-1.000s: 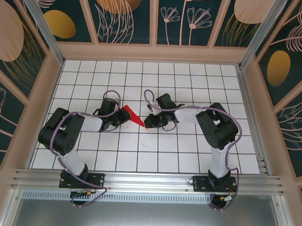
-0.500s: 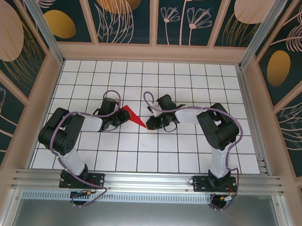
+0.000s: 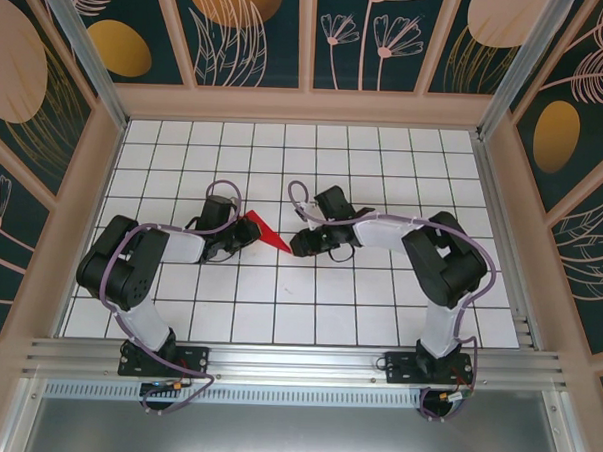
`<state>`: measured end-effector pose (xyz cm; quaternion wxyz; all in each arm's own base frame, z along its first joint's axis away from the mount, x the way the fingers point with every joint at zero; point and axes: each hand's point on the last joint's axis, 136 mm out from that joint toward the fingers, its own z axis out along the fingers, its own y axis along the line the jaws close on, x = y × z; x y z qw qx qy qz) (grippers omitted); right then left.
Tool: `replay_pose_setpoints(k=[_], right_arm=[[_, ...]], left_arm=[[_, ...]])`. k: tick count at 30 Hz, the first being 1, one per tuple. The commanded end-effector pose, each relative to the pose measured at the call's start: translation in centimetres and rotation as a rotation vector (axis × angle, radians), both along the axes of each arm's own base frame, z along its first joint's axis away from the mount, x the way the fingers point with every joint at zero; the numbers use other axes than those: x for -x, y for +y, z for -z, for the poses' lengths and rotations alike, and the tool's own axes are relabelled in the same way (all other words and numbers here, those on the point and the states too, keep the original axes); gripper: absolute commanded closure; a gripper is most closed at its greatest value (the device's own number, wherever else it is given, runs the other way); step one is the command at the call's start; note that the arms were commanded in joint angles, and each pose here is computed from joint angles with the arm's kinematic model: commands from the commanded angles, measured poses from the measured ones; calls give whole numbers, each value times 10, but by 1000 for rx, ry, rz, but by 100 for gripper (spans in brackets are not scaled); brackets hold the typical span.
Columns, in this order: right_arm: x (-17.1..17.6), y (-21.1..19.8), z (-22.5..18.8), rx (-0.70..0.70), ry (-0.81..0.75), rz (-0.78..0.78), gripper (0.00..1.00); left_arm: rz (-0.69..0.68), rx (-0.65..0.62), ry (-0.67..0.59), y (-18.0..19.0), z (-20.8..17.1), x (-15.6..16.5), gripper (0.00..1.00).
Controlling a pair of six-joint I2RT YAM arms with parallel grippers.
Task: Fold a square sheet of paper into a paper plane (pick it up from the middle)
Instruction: Fold the wing for the fifth time at the center of the table.
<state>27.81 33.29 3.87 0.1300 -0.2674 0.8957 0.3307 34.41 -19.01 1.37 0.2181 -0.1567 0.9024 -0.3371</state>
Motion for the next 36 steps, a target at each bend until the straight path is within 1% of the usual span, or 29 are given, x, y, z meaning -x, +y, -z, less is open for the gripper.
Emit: replay_pose_setpoints(k=[1, 14, 18, 25, 31, 36], right_arm=[[-2, 11, -1, 24, -40, -47, 67], [-4, 6, 20, 67, -3, -31, 70], [-4, 3, 24, 68, 13, -22, 76], [-5, -1, 25, 50, 37, -4, 81], [-4, -2, 28, 47, 49, -4, 90], [-1, -6, 35, 62, 69, 3, 93]], left_arm=[[-15, -114, 123, 16, 45, 20, 88], [-14, -114, 123, 17, 45, 20, 89], [-12, -117, 123, 17, 45, 20, 88], [-13, -116, 123, 17, 45, 19, 89], [-11, -118, 123, 16, 45, 20, 88], [-12, -119, 122, 17, 45, 19, 88]])
